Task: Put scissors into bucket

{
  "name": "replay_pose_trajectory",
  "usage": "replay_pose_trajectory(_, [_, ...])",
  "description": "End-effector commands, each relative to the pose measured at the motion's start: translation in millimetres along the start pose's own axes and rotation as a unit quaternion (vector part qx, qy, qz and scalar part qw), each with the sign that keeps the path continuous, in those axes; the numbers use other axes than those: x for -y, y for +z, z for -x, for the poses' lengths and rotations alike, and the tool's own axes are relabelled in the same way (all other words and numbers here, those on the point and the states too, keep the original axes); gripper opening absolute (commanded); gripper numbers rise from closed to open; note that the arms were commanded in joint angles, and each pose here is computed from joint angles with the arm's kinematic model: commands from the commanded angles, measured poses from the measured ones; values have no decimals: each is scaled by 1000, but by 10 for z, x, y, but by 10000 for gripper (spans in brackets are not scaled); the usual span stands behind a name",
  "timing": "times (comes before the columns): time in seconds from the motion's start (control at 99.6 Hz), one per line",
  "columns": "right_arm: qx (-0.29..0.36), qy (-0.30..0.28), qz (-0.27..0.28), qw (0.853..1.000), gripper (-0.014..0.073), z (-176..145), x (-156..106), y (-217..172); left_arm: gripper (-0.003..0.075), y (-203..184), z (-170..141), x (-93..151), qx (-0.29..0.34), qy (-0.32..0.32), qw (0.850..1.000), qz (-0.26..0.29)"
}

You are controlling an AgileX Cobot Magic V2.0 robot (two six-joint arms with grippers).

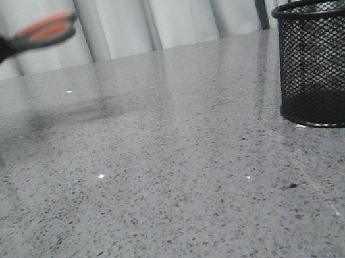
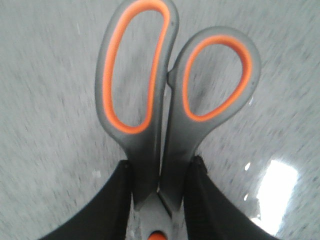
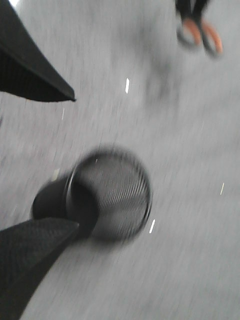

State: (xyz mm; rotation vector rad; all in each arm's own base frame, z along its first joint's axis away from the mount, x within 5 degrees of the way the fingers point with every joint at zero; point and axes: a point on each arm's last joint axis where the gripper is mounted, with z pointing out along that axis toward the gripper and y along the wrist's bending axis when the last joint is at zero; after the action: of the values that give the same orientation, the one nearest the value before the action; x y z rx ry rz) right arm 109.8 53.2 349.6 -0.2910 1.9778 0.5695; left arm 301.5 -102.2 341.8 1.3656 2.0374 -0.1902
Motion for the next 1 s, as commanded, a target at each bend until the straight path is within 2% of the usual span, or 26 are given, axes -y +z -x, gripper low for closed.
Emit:
replay_pose_trajectory(0.0, [94, 7, 74, 993, 448, 236, -165, -50, -1, -403, 353, 189, 90, 30, 994, 45])
replay_pose_trajectory(0.07, [132, 30, 118, 984, 448, 314, -241, -55, -1, -543, 493, 358, 121, 57, 990, 52])
replay_pose_trajectory(0.161, [150, 62, 139, 977, 449, 373, -258, -17, -1, -715, 642, 564, 161, 89, 981, 59])
replay_pose_trajectory(0.261, [141, 92, 158, 973, 449, 420, -260, 73, -1, -889, 767, 777, 202, 118, 970, 62])
replay_pose_trajectory(0.442, [126, 106, 237, 958, 449, 593, -358, 232, -1, -1045, 920, 1075, 253, 156, 954, 48])
replay_pose_trajectory(0.572, [111, 99, 241, 959, 449, 704, -347, 426, -1, -1076, 988, 1216, 272, 173, 946, 34])
replay_pose_trajectory(0.854, [66, 120, 243, 960, 447, 773, -336, 861, -1, -1089, 1043, 1292, 289, 180, 940, 32])
replay_pose_trajectory(0.904, [59, 120, 251, 959, 417, 790, -353, 911, -1, -1089, 1043, 1292, 289, 180, 940, 32])
replay_pose_trajectory(0.974, [50, 116, 267, 955, 251, 821, -387, 958, -1, -1090, 1044, 1291, 289, 180, 940, 33])
replay_pose_trajectory(0.994, [49, 113, 273, 954, 179, 833, -403, 954, -1, -1090, 1045, 1289, 290, 179, 939, 34])
